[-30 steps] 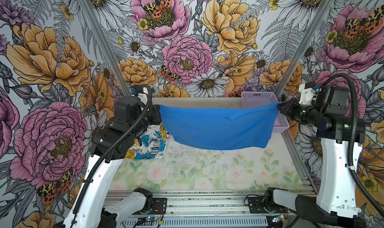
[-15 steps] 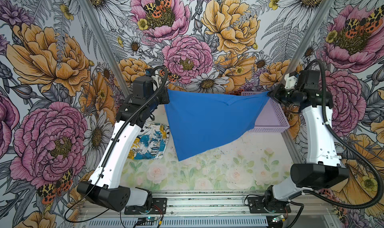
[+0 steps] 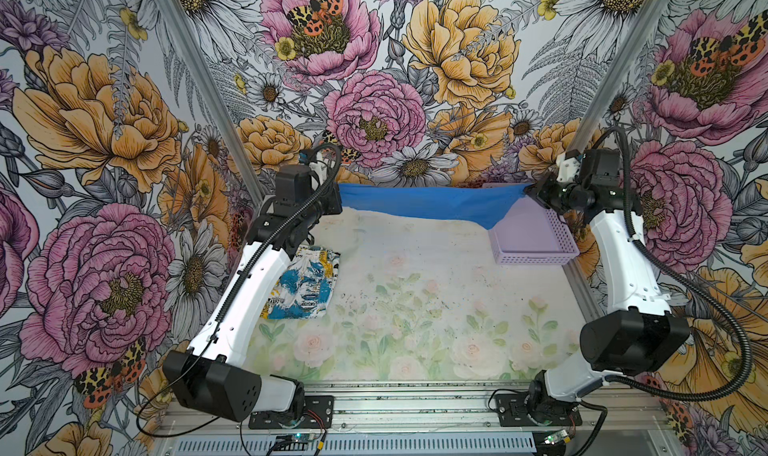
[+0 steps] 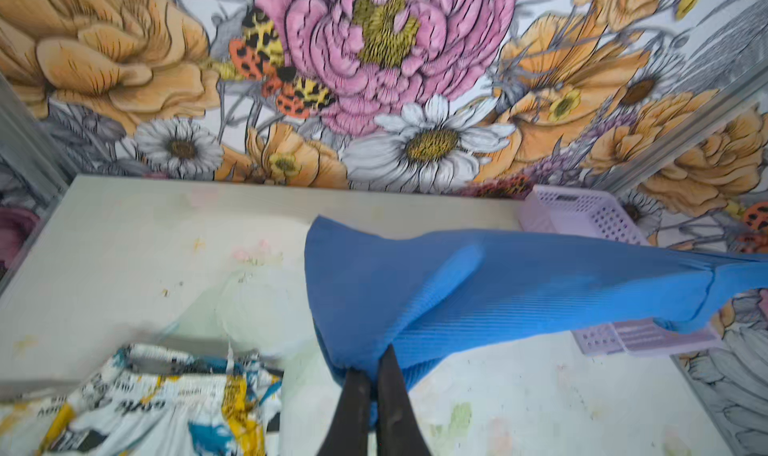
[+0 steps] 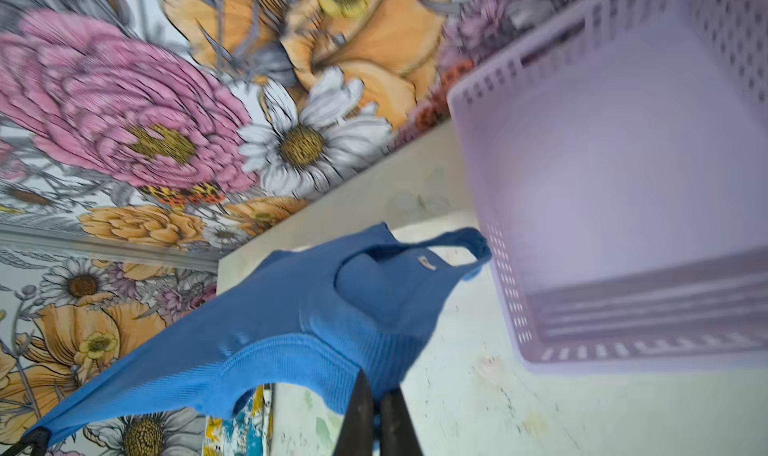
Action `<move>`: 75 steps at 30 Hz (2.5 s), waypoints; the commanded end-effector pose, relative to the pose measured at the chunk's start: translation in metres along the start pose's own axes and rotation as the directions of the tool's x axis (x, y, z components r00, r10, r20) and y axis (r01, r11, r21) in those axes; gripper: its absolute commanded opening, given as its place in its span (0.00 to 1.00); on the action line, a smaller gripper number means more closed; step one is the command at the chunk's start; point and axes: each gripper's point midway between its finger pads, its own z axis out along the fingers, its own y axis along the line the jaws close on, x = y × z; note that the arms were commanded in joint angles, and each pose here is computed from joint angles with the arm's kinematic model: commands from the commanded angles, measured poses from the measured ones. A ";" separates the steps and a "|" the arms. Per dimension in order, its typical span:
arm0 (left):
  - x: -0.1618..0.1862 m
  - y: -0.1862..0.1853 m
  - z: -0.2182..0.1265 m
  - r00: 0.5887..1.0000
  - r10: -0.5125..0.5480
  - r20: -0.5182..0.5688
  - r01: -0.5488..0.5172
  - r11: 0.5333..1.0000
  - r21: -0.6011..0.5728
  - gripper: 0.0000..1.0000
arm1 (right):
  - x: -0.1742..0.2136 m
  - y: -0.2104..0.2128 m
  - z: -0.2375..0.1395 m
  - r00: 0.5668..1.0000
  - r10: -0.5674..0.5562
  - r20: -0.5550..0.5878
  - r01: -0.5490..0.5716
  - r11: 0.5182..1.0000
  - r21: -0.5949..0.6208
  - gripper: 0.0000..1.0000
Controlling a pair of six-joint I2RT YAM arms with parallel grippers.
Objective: Fold and stack the mixed laundry pile
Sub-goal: 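Swing the raised T-shirt away from the robot and lay it flat with both grippers, then drag the T-shirt's near hem toward the robot with both grippers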
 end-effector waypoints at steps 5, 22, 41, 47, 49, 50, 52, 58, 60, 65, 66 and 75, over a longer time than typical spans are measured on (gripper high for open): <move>0.121 0.016 -0.014 0.982 -0.121 -0.146 0.118 0.993 -0.029 0.00 | 0.120 -0.067 0.020 0.980 0.113 -0.161 -0.107 0.993 0.051 0.00; 0.260 0.013 -0.083 0.861 -0.371 -0.348 0.314 0.926 -0.210 0.00 | 0.227 -0.132 -0.004 0.912 0.311 -0.267 -0.229 0.927 0.296 0.00; 0.304 0.010 -0.108 0.828 -0.367 -0.424 0.271 0.924 -0.271 0.00 | 0.242 -0.169 -0.044 0.888 0.423 -0.181 -0.277 0.805 0.525 0.00; 0.305 0.007 -0.105 0.840 -0.316 -0.442 0.213 0.940 -0.268 0.00 | 0.241 -0.165 -0.039 0.880 0.429 -0.203 -0.284 0.819 0.499 0.00; 0.305 0.008 -0.102 0.840 -0.303 -0.450 0.193 0.942 -0.273 0.00 | 0.239 -0.164 -0.035 0.881 0.427 -0.206 -0.286 0.826 0.486 0.00; 0.304 0.009 -0.101 0.838 -0.300 -0.455 0.186 0.942 -0.279 0.00 | 0.237 -0.164 -0.033 0.882 0.424 -0.205 -0.287 0.829 0.480 0.00; 0.304 0.008 -0.096 0.836 -0.291 -0.465 0.179 0.946 -0.271 0.00 | 0.235 -0.164 -0.029 0.881 0.424 -0.209 -0.287 0.831 0.476 0.00; 0.309 0.012 -0.084 0.817 -0.285 -0.501 0.167 0.949 -0.268 0.00 | 0.223 -0.162 -0.021 0.886 0.416 -0.206 -0.288 0.841 0.458 0.00; 0.318 0.008 -0.084 0.796 -0.286 -0.534 0.171 0.952 -0.255 0.00 | 0.222 -0.162 -0.020 0.888 0.410 -0.208 -0.282 0.843 0.458 0.00; 0.317 0.006 -0.088 0.805 -0.284 -0.520 0.186 0.955 -0.232 0.22 | 0.223 -0.164 -0.021 0.891 0.403 -0.210 -0.271 0.843 0.465 0.00; 0.315 0.006 -0.088 0.811 -0.289 -0.509 0.196 0.953 -0.229 0.25 | 0.222 -0.164 -0.021 0.892 0.402 -0.209 -0.271 0.843 0.465 0.00; 0.320 0.009 -0.091 0.806 -0.294 -0.513 0.212 0.954 -0.214 0.31 | 0.218 -0.167 -0.020 0.897 0.385 -0.216 -0.250 0.846 0.472 0.00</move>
